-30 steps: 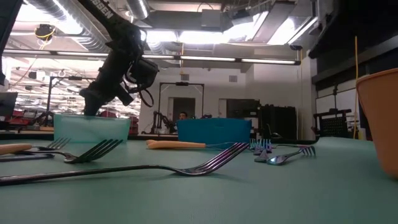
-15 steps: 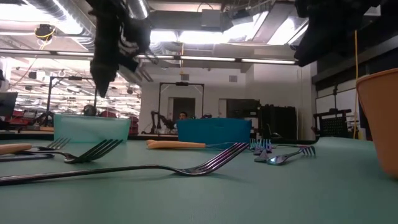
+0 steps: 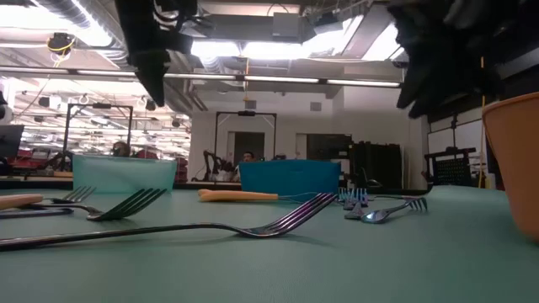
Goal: Sort silverware by color (type)
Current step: Put the purple fork into the blue bin
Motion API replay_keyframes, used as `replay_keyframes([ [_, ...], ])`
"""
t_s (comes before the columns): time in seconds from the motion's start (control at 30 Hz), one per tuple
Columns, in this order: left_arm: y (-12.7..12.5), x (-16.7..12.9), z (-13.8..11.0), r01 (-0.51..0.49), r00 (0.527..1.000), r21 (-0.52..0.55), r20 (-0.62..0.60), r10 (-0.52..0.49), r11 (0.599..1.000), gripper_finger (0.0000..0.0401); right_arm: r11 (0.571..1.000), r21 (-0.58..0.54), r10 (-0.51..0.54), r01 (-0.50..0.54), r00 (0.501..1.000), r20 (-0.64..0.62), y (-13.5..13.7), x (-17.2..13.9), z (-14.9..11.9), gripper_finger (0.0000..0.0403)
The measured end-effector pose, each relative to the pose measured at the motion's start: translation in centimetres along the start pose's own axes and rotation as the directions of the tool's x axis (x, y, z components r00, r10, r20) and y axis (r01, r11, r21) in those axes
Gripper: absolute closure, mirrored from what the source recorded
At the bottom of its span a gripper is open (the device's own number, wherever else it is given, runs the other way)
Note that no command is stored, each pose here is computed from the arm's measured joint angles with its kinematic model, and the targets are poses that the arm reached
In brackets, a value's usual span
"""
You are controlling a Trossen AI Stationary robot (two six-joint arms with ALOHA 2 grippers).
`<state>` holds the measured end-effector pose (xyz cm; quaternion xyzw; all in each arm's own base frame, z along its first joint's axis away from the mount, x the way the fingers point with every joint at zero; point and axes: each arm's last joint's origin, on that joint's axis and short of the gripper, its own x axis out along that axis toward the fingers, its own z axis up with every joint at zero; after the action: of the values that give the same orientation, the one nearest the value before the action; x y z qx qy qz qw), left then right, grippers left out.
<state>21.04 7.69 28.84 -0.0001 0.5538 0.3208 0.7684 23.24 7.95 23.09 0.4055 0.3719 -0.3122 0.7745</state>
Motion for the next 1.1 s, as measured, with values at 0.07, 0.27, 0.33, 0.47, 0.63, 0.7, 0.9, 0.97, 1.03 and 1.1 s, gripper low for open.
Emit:
replay_keyframes([
  [0.07, -0.5, -0.2, 0.1, 0.010, 1.000, 0.013, 0.019, -0.010, 1.000, 0.0340, 0.999, 0.034, -0.025, 0.025, 1.000, -0.015, 0.1, 0.7, -0.3, 0.0306],
  [0.27, -1.6, -0.7, 0.2, 0.032, 0.998, 0.051, 0.055, -0.034, 0.998, 0.0340, 0.992, 0.079, -0.092, 0.097, 0.994, -0.062, 0.2, 2.6, -1.1, 0.0306],
  [0.33, -1.9, -0.8, 0.1, 0.037, 0.997, 0.062, 0.059, -0.040, 0.997, 0.0340, 0.989, 0.087, -0.112, 0.118, 0.991, -0.067, 0.1, 3.1, -1.3, 0.0306],
  [0.47, -2.3, -1.0, 0.2, 0.043, 0.996, 0.074, 0.073, -0.048, 0.996, 0.0340, 0.982, 0.111, -0.145, 0.154, 0.986, -0.082, 0.1, 4.1, -1.7, 0.0306],
  [0.63, -2.7, -1.3, 0.2, 0.042, 0.995, 0.086, 0.089, -0.049, 0.995, 0.0340, 0.972, 0.137, -0.174, 0.189, 0.978, -0.115, 0.1, 5.3, -1.8, 0.0306],
  [0.7, -2.8, -1.3, 0.2, 0.040, 0.994, 0.089, 0.098, -0.049, 0.995, 0.0340, 0.972, 0.141, -0.172, 0.190, 0.976, -0.131, 0.2, 5.8, -1.9, 0.0306],
  [0.9, -3.2, -1.5, 0.1, 0.044, 0.993, 0.104, 0.102, -0.055, 0.994, 0.0340, 0.965, 0.169, -0.172, 0.201, 0.970, -0.173, 0.3, 7.5, -1.7, 0.0306],
  [0.97, -3.2, -1.5, 0.1, 0.044, 0.993, 0.106, 0.103, -0.055, 0.993, 0.0340, 0.960, 0.173, -0.187, 0.220, 0.964, -0.188, 0.1, 8.0, -1.6, 0.0306],
  [1.03, -3.3, -1.6, 0.1, 0.045, 0.993, 0.109, 0.104, -0.056, 0.993, 0.0340, 0.956, 0.175, -0.200, 0.235, 0.960, -0.195, 0.0, 8.3, -1.6, 0.0306],
  [1.1, -3.3, -1.6, 0.1, 0.045, 0.993, 0.111, 0.104, -0.057, 0.993, 0.0340, 0.953, 0.180, -0.208, 0.243, 0.958, -0.196, -0.1, 8.7, -1.5, 0.0306],
])
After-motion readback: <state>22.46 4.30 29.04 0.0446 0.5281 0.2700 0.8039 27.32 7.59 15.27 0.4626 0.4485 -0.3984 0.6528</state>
